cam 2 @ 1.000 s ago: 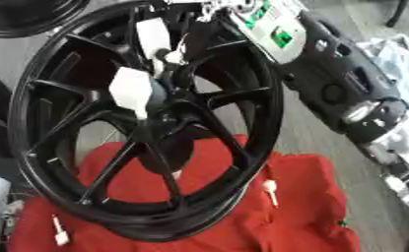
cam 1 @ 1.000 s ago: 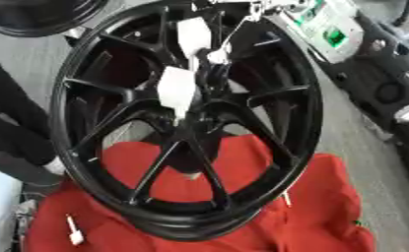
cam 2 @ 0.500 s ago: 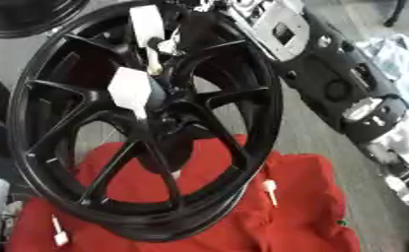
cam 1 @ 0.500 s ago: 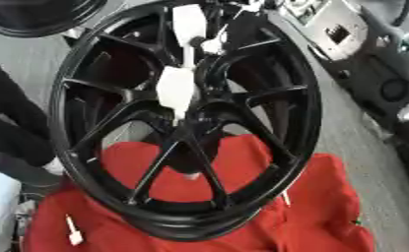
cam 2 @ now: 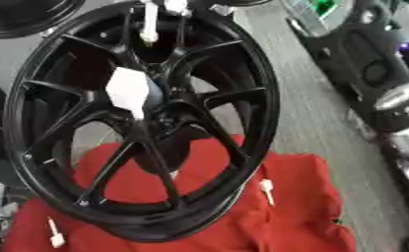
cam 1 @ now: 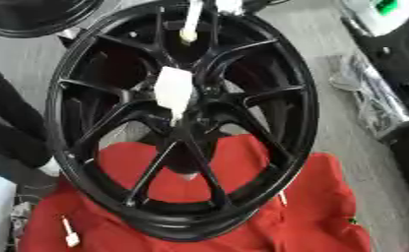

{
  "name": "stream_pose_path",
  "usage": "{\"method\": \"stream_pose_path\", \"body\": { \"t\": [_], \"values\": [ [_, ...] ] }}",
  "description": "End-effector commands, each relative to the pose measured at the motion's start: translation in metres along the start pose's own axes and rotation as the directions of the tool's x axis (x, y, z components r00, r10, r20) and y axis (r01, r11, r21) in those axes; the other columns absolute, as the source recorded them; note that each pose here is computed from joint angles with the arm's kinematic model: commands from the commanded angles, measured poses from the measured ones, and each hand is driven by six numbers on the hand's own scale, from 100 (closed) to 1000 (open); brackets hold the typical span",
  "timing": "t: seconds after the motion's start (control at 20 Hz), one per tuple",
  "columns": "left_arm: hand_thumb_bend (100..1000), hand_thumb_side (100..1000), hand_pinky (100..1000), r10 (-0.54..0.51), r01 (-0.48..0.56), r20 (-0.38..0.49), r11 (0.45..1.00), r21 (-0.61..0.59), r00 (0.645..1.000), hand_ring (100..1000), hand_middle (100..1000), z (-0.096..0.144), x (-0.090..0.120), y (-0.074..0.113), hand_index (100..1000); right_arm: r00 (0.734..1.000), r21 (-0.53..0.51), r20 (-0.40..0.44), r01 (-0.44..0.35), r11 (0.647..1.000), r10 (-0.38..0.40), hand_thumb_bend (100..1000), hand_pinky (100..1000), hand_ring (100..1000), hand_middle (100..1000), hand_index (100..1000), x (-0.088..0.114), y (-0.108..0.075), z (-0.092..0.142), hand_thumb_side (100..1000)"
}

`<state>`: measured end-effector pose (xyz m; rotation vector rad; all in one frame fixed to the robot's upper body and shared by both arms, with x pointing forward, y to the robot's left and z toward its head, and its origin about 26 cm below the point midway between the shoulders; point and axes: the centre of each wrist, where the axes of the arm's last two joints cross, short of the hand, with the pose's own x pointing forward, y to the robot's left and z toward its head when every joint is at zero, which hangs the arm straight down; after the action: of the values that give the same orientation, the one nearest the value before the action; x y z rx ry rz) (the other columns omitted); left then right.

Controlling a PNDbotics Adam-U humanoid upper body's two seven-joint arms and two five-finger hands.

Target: Pull the pin out of the wheel hub.

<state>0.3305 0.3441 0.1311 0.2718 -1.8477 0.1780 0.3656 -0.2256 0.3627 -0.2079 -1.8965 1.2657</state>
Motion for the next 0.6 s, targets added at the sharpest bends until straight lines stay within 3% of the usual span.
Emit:
{"method": "stream_pose_path", "body": {
  "t": [0.05,0.3,0.45,0.6],
  "values": [
    [100,805,767,-0.026,0.026,0.034,1.000,0.017,0.999,792,727,-0.004,0.010,0.010,790,0.999,-0.154,0.048,0.002,0.988,0.006,100,785,696,352,491,0.029,-0.029,0.049,100],
    [100,805,767,-0.021,0.020,0.038,0.999,0.033,0.999,794,727,-0.003,0.010,0.011,790,0.998,-0.399,0.024,0.062,0.915,-0.057,100,788,700,373,512,0.016,-0.027,0.120,100],
    [100,803,768,-0.018,0.016,0.042,0.999,0.038,0.999,795,728,-0.003,0.011,0.012,791,0.998,-0.522,-0.049,0.012,0.853,-0.044,100,792,711,396,536,-0.013,-0.018,0.150,100],
    [100,801,768,-0.015,0.012,0.049,0.999,0.047,0.999,795,728,-0.004,0.012,0.013,791,0.981,-0.602,-0.187,-0.080,0.795,-0.043,100,798,728,425,564,-0.048,0.006,0.180,100]
  ]
}}
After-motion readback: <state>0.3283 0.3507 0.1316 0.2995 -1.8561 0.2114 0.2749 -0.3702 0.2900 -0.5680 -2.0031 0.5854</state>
